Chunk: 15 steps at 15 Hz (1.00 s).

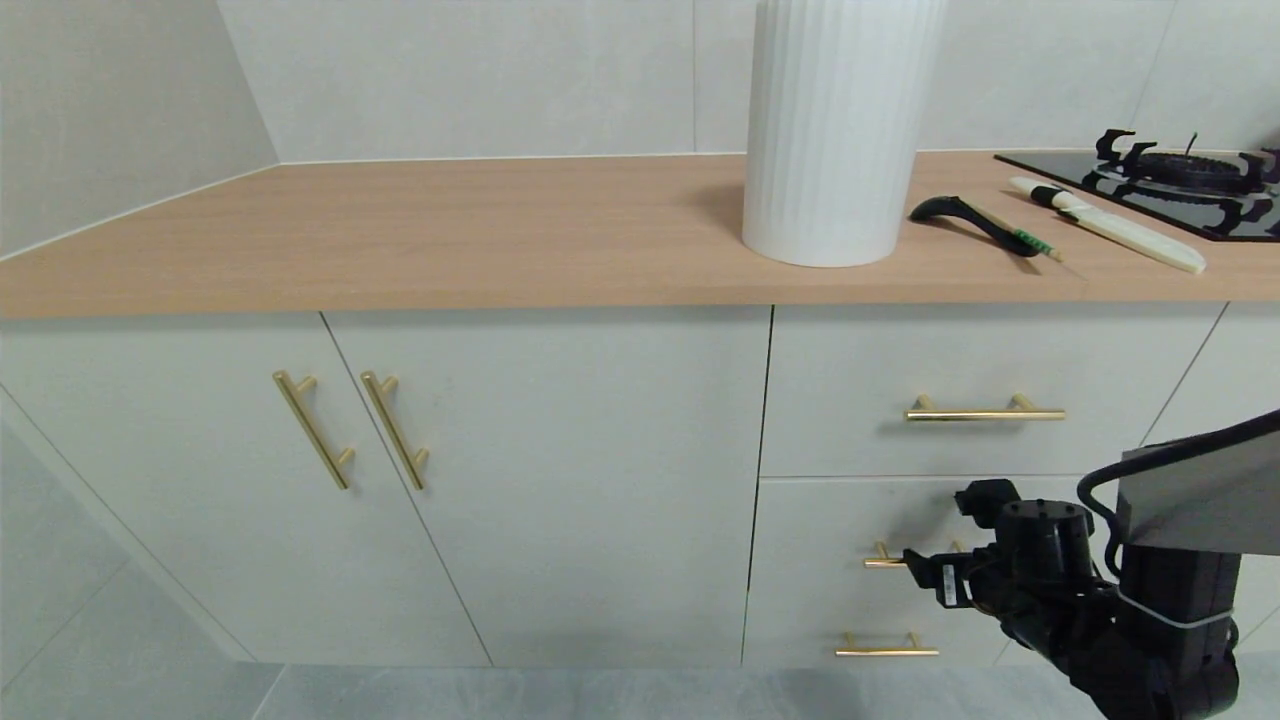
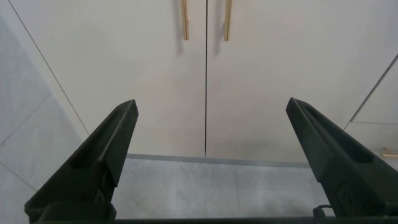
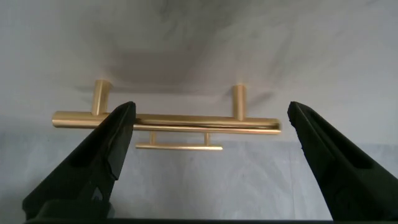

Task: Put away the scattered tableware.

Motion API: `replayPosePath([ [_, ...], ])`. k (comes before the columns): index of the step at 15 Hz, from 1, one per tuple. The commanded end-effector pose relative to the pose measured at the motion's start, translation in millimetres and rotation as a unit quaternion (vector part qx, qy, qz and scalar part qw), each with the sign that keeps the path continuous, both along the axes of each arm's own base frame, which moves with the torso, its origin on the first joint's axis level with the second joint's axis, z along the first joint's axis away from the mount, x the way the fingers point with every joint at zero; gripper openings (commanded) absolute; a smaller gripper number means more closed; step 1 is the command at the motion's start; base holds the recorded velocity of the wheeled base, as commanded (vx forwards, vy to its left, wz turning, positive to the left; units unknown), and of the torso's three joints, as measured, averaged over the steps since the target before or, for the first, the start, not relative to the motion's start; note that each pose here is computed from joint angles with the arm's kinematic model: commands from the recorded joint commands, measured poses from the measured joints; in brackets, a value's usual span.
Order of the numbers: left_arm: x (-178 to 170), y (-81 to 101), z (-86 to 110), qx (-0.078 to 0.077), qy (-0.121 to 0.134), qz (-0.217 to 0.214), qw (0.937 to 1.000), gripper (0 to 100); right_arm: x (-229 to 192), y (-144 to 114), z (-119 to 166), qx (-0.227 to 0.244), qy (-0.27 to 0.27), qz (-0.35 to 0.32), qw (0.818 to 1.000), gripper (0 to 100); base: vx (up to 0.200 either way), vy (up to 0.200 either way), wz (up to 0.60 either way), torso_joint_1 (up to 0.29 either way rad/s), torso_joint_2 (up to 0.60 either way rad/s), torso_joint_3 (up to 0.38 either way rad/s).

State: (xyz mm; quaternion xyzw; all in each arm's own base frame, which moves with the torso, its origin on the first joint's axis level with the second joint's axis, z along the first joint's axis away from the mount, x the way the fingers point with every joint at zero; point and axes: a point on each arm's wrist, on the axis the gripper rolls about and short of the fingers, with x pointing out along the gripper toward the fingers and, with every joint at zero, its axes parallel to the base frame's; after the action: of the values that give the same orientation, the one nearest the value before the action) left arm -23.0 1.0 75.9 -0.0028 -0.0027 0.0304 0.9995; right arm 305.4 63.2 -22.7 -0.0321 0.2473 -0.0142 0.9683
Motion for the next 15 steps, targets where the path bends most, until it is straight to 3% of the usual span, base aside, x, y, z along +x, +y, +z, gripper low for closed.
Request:
replayPosePath([
  [1,0,0.0,-0.1,0.000,0.001,0.000,1.0000,100,0,1,-13,-0.001,0.015,-0.001,1.000,100,0.000,0.000,0.00,0.000,0.00,0.000],
  [6,0,0.0,-0.1,0.000,0.001,0.000,1.0000,100,0,1,-12,0.003,0.014,-0.003,1.000,100,0.000,0.000,0.00,0.000,0.00,0.000],
  [10,0,0.0,-0.1,0.000,0.001,0.000,1.0000,100,-13,-2,-7,-0.004,0.046,0.002,0.999,100,0.000,0.000,0.00,0.000,0.00,0.000],
  [12,0,0.0,0.0,0.000,0.000,0.000,1.0000,100,-21,-3,11,-0.005,0.057,0.005,0.998,100,0.000,0.000,0.00,0.000,0.00,0.000],
  [15,0,0.0,0.0,0.000,0.000,0.000,1.0000,100,-49,-7,68,-0.003,0.095,0.028,0.995,100,0.000,0.000,0.00,0.000,0.00,0.000],
])
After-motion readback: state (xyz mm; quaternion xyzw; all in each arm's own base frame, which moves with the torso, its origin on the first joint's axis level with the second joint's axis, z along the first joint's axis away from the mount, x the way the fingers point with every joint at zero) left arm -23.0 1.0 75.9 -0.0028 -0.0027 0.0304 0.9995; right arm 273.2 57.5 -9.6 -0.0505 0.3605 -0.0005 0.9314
